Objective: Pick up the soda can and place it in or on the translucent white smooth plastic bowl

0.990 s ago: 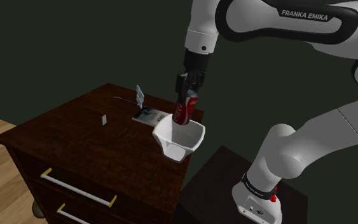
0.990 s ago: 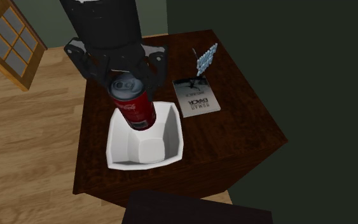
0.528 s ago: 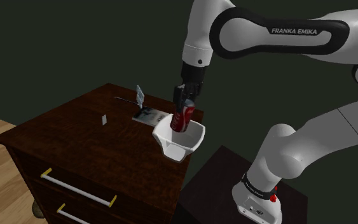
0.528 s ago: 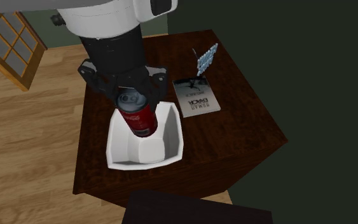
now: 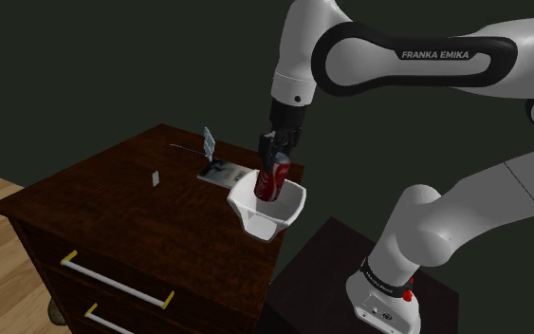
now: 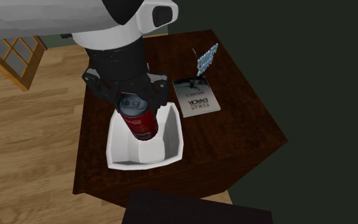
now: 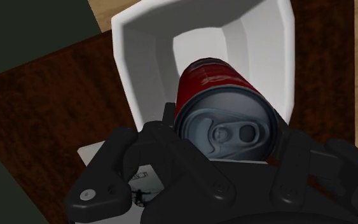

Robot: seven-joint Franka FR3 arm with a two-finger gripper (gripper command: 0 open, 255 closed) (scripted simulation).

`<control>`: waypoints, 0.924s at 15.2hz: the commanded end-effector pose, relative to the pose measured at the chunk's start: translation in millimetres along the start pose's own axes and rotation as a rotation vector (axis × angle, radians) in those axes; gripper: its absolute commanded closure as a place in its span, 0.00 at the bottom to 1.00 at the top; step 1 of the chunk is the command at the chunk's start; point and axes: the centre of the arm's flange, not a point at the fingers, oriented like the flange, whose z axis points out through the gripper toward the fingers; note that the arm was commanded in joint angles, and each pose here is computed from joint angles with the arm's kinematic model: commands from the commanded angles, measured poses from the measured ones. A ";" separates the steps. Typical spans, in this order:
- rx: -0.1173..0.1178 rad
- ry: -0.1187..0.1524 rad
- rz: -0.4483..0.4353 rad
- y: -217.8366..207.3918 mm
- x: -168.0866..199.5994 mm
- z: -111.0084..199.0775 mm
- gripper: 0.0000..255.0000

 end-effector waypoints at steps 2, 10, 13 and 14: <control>0.000 0.001 0.000 0.0 0.0 -0.1 0.00; 0.000 0.001 0.000 0.0 -0.1 -39.7 0.00; 0.000 0.001 0.000 0.0 -0.1 -50.1 0.00; 0.000 0.001 0.000 0.0 -0.1 -50.1 0.00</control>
